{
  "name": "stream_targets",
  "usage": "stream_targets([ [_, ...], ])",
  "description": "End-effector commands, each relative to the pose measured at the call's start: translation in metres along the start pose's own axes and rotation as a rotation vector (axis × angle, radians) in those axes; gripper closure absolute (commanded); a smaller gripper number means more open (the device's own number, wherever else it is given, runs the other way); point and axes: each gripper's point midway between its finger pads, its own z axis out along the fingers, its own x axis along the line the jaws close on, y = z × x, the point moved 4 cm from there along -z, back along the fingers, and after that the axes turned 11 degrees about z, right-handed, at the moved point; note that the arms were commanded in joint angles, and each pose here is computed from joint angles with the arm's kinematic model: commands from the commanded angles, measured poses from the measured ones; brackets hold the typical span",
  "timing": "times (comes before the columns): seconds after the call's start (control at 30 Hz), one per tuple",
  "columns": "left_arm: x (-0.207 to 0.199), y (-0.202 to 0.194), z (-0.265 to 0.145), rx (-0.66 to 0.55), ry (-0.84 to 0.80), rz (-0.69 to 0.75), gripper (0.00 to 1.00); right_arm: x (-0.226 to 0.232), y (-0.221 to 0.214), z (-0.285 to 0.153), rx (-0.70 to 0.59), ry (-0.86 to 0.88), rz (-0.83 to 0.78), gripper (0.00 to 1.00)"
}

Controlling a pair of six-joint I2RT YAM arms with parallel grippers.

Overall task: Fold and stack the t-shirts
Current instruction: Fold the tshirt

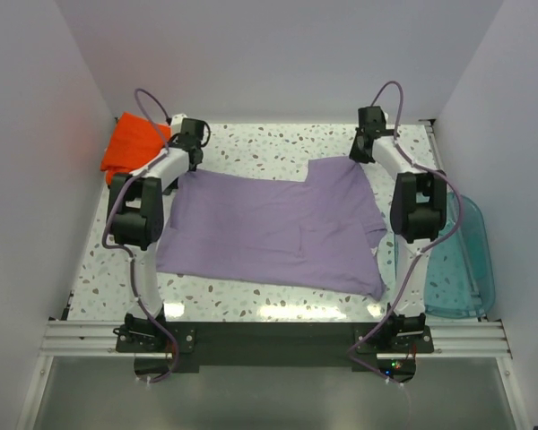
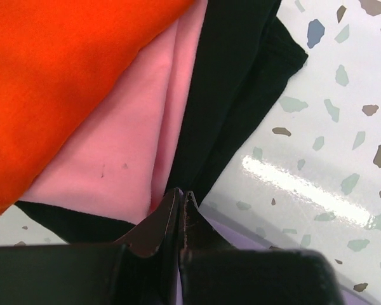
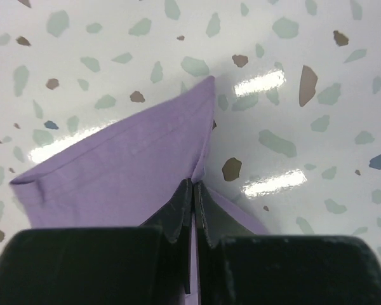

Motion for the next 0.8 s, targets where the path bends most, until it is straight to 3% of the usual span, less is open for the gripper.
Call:
stream_targets([
  [0.0, 0.004, 0.047, -0.019, -0.128, -0.055, -0.063, 1.0, 0.011, 0.049, -0.047, -0.152, 0.08, 0.052, 1.0],
  [0.37, 0.018, 0.039, -0.038, -0.125, -0.065, -0.118, 1.0, -0.007, 0.033, -0.095, -0.154, 0.103, 0.06, 1.0],
  [0.77, 0.044, -0.008, -0.064, -0.048, -0.022, -0.177, 1.0, -0.042, -0.008, -0.151, -0.123, 0.11, 0.101, 1.0],
])
